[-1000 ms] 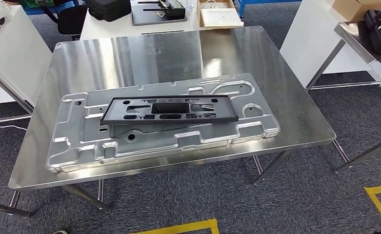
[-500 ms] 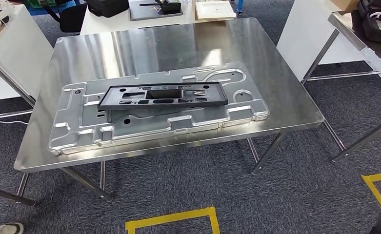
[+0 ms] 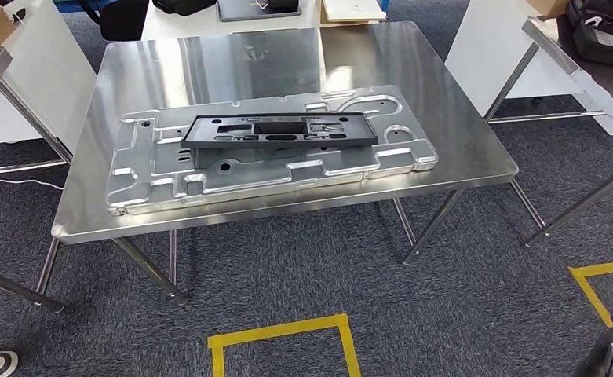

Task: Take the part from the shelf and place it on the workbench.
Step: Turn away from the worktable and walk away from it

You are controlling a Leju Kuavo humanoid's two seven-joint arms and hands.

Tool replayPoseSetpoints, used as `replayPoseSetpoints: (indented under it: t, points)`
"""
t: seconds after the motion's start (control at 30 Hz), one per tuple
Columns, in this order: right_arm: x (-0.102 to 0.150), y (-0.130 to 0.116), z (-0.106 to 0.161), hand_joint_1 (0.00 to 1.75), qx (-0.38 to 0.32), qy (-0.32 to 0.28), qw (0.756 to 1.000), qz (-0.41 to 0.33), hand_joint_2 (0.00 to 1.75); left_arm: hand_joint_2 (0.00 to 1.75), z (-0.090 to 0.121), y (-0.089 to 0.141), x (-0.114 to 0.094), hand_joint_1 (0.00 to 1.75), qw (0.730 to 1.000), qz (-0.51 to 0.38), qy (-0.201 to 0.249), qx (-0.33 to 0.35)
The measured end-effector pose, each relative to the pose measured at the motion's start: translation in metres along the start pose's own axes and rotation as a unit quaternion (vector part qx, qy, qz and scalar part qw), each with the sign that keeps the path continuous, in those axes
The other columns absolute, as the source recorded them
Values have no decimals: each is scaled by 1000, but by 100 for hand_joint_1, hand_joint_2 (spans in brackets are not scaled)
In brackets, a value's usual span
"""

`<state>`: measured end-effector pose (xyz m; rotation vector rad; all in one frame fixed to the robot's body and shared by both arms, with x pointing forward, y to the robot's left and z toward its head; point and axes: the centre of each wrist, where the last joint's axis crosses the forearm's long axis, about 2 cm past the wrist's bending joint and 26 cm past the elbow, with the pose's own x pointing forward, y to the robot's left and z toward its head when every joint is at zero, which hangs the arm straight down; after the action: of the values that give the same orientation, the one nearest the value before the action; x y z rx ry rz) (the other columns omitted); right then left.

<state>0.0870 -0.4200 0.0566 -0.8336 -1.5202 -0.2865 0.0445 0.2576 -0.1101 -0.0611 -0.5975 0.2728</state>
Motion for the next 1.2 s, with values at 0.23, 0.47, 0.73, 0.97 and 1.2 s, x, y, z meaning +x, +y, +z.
replayPoseSetpoints:
  t: [0.23,0.47,0.73,0.97,1.2]
  points:
    - [-50,12,25,0,18,142,989,20,0,0,0,0,-1,0,1000,-6,3,-2]
    - [-97,36,62,0,48,296,952,53,0,0,0,1,0,0,1000,-12,10,-5]
    - [-118,56,88,0,90,392,913,75,0,0,-1,1,2,0,1000,-18,10,-6]
    - [-124,71,106,0,147,423,891,79,0,0,-1,2,2,0,1000,-19,8,-5]
    - [-127,78,111,0,215,411,882,84,0,0,0,3,1,0,1000,-16,6,-3]
